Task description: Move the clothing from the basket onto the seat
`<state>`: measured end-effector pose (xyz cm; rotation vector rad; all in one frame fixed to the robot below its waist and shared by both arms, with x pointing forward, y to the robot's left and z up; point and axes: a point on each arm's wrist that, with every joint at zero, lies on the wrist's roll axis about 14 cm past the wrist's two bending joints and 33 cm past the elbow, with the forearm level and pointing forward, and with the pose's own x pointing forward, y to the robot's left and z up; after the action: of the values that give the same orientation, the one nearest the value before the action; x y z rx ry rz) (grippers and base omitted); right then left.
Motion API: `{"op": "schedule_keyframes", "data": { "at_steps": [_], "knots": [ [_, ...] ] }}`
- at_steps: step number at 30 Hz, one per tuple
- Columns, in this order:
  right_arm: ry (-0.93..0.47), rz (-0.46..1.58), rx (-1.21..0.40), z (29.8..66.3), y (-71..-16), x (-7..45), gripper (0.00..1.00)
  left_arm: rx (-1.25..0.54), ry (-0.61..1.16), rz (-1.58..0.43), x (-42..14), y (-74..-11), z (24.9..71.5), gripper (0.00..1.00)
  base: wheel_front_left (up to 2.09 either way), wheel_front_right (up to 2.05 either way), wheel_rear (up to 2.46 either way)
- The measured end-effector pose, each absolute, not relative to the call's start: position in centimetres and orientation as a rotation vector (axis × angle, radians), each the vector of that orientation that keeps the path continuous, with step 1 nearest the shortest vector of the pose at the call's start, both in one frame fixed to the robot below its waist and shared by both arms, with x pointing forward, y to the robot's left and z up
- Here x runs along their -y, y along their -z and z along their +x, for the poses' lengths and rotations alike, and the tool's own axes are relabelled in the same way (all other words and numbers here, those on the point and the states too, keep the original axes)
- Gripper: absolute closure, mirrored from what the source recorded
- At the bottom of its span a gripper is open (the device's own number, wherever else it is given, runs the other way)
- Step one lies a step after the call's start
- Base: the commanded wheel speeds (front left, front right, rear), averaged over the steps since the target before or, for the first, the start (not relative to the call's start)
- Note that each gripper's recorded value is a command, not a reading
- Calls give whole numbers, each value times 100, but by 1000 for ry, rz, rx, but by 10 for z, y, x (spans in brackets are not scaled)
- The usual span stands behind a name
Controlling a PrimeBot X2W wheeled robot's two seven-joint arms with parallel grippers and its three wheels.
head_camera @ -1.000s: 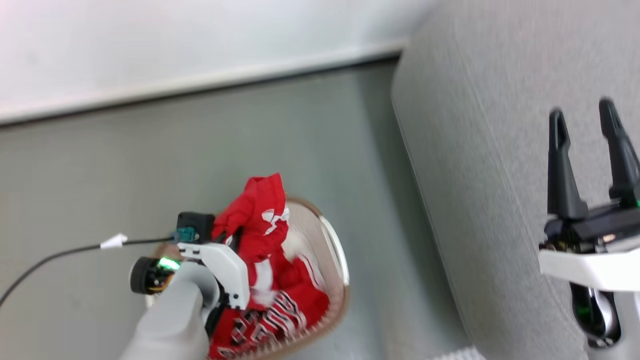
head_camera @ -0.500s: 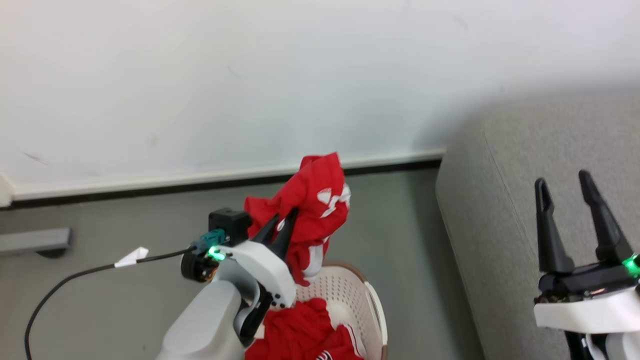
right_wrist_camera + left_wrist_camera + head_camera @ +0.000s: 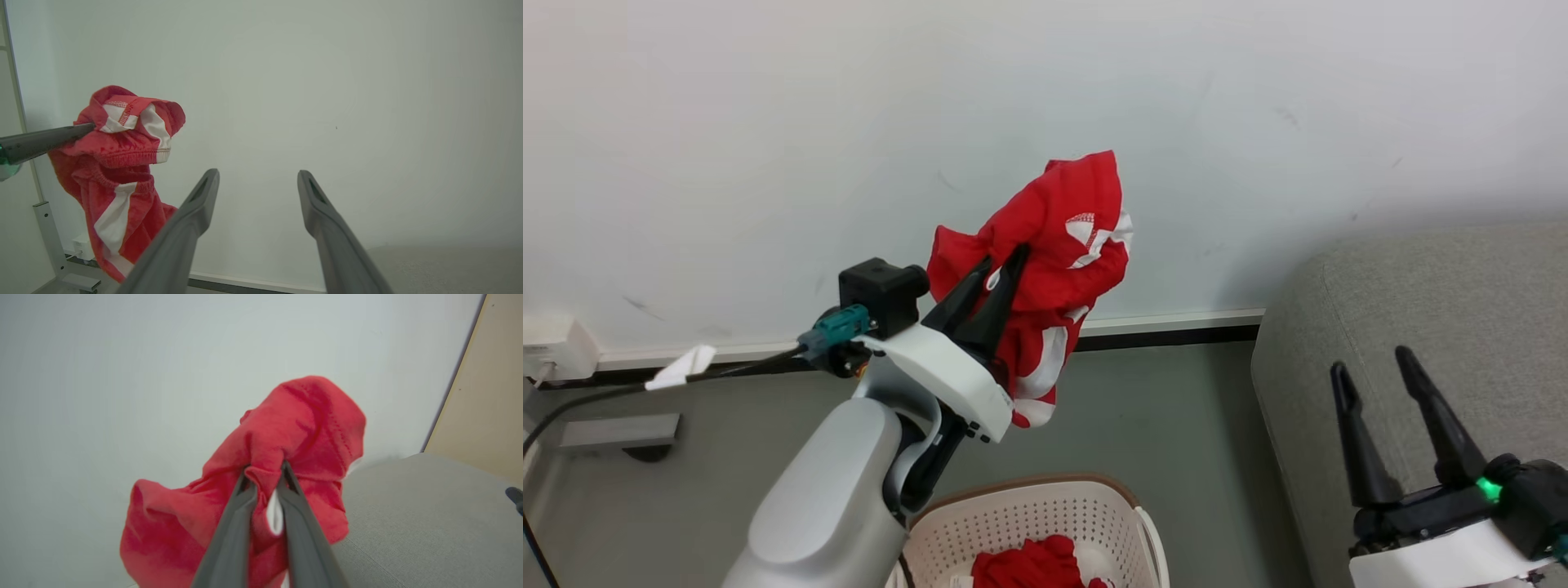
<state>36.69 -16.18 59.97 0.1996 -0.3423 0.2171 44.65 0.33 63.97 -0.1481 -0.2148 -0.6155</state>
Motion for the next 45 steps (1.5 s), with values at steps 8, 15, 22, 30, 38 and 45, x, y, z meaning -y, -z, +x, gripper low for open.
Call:
{"op": "schedule_keyframes", "data": {
  "at_steps": [8,15,22,30,38,45],
  "knots": [
    [-332,207,269,367,-582,128,0,221,637,-144,2,-647,436,100,0,0,0],
    [-479,240,224,374,-577,79,0,220,642,-151,1,-650,434,100,0,0,0],
    [-650,247,91,377,-552,24,0,234,656,-136,4,-658,430,100,0,0,0],
    [-729,289,-34,390,-537,-17,0,236,675,-133,9,-661,423,100,0,0,0],
    [-753,341,-179,400,-515,-41,0,234,710,-134,16,-664,411,100,0,0,0],
    [-821,335,-147,414,-540,-65,0,214,730,-153,17,-662,402,100,0,0,0]
  ]
}}
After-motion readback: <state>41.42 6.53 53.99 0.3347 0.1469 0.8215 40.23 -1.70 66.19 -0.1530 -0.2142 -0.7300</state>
